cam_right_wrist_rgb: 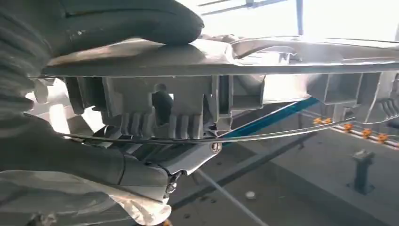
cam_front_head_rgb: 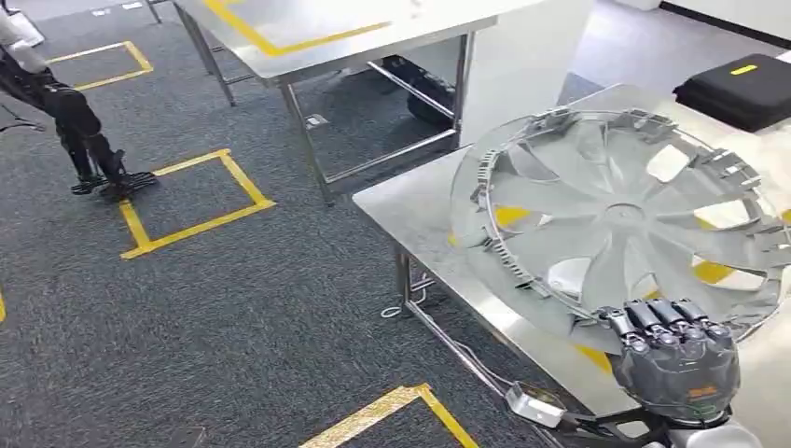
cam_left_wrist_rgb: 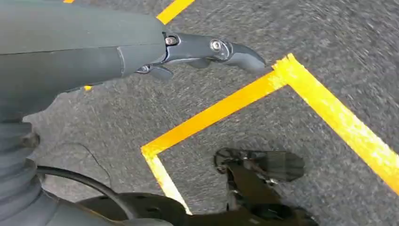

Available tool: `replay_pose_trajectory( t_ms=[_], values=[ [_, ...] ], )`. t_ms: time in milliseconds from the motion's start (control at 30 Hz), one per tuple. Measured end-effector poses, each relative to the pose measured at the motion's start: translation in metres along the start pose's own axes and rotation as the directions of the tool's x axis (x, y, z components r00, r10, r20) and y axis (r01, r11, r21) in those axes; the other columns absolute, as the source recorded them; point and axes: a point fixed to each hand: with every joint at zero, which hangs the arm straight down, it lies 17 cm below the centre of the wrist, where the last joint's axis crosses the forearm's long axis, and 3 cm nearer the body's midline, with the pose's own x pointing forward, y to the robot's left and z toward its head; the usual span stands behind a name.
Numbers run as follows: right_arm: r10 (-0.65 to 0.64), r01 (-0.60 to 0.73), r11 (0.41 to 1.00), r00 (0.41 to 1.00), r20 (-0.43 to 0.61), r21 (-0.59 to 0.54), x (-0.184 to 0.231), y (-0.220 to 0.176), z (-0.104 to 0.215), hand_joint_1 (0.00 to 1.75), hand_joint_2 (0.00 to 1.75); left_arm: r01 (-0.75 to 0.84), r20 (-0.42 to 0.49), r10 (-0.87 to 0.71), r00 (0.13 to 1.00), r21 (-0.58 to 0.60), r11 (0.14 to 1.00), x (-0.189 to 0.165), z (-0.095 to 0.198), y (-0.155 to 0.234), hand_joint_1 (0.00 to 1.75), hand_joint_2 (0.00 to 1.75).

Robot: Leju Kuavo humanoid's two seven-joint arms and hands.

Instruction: Take the parts from the cabinet and place them on the table.

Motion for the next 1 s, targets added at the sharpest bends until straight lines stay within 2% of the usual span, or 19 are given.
replay_pose_trajectory(
  t_ms=[1000],
  values=[
    [-0.002,0.002,1.000,1.000,-0.011,-0.004,-0.0011,-0.0011,-0.0010,1.75,1.75,-0.073,-0.009,0.073,0.997,-0.019,0.997,0.0025,0.0009,-0.0060,0.00,1.75]
  ],
)
